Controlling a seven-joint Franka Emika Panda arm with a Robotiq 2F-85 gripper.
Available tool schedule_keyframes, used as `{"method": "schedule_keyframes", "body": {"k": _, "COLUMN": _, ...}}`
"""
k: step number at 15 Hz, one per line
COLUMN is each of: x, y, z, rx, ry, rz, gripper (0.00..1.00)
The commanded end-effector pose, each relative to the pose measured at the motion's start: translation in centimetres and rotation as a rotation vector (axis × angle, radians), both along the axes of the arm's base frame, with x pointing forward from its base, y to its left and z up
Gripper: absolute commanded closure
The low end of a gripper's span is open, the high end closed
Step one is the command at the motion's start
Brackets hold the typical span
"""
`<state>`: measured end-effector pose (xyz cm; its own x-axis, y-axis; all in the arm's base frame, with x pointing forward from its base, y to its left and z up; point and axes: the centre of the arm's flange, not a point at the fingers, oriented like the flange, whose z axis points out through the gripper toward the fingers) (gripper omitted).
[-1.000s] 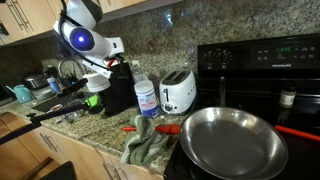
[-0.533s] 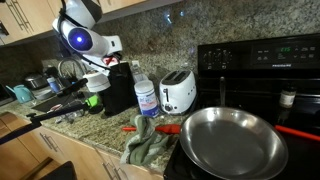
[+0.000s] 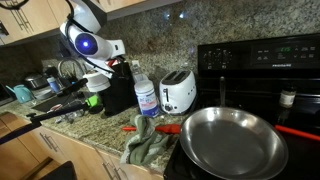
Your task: Put the red lid on top of the coffee maker
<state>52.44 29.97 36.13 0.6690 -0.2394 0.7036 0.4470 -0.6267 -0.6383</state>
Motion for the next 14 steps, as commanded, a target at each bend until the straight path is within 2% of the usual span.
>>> {"method": "schedule_keyframes", "body": {"k": 1, "x": 0.9, "y": 1.16, "z": -0.25, "rx": 0.002, "ry": -0.006, "rz": -0.007, "gripper": 1.0}}
{"method": "schedule_keyframes", "body": {"k": 2, "x": 0.96, "y": 1.26, "z": -0.32, "rx": 0.006, "ry": -0.004, "rz": -0.008, "gripper": 0.86}}
{"method": "schedule_keyframes", "body": {"k": 3, "x": 1.03, "y": 1.35, "z": -0.35, "rx": 0.005, "ry": 0.0, "rz": -0.007, "gripper": 0.97}}
{"method": "schedule_keyframes", "body": {"k": 6, "x": 1.12, "y": 1.63, "z": -0.47, "rx": 0.001, "ry": 0.003, "rz": -0.007, "gripper": 0.99}}
{"method": "schedule_keyframes", "body": {"k": 7, "x": 1.15, "y": 1.7, "z": -0.52, "rx": -0.002, "ry": -0.001, "rz": -0.01, "gripper": 0.96}}
{"method": "schedule_keyframes", "body": {"k": 8, "x": 1.23, "y": 1.69, "z": -0.55, "rx": -0.005, "ry": 0.0, "rz": -0.022, "gripper": 0.74}}
{"method": "schedule_keyframes", "body": {"k": 9, "x": 1.28, "y": 1.64, "z": -0.57, "rx": -0.007, "ry": -0.001, "rz": -0.021, "gripper": 0.73}}
{"method": "schedule_keyframes", "body": {"k": 14, "x": 1.29, "y": 1.41, "z": -1.01, "rx": -0.029, "ry": 0.013, "rz": -0.038, "gripper": 0.35}}
